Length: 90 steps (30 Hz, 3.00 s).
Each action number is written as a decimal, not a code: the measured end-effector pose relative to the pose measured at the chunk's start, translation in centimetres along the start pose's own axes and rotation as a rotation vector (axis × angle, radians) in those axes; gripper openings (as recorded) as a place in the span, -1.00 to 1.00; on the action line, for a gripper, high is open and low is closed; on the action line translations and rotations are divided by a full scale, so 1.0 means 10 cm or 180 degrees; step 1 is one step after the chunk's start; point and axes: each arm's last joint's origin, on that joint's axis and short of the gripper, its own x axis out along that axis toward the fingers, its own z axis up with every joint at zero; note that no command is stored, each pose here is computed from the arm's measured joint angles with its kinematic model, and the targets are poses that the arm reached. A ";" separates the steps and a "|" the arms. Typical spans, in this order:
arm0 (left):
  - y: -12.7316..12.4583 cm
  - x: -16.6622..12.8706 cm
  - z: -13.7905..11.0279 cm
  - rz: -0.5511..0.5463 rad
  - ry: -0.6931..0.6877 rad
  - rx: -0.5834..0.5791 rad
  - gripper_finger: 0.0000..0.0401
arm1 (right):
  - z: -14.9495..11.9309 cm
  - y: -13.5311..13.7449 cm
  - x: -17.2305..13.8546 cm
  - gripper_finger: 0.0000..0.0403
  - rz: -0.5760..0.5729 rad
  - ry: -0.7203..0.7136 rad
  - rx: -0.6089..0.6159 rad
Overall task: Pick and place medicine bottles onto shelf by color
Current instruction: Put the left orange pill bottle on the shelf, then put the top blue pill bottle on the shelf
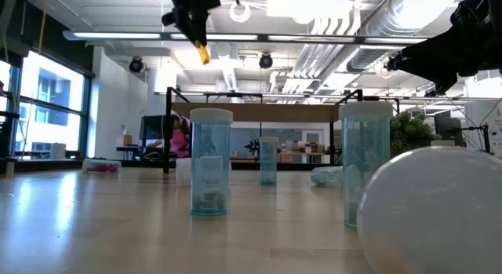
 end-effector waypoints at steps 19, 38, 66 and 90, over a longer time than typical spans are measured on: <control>-0.03 0.90 0.03 -0.0203 0.0922 -0.0003 -0.44 | 0.00 0.00 0.00 -0.08 -0.0001 0.0000 0.0000; -0.07 1.08 -0.01 -0.0149 0.1166 -0.0200 -0.44 | 0.00 0.00 0.00 -0.08 -0.0001 -0.0001 0.0001; -0.13 1.24 -0.02 -0.0128 0.1254 -0.0042 -0.23 | 0.00 0.00 0.00 -0.08 -0.0001 0.0000 0.0001; -0.03 0.24 0.26 -0.0464 0.0573 0.0141 -0.10 | 0.02 0.00 0.00 -0.08 0.0008 -0.0067 0.0055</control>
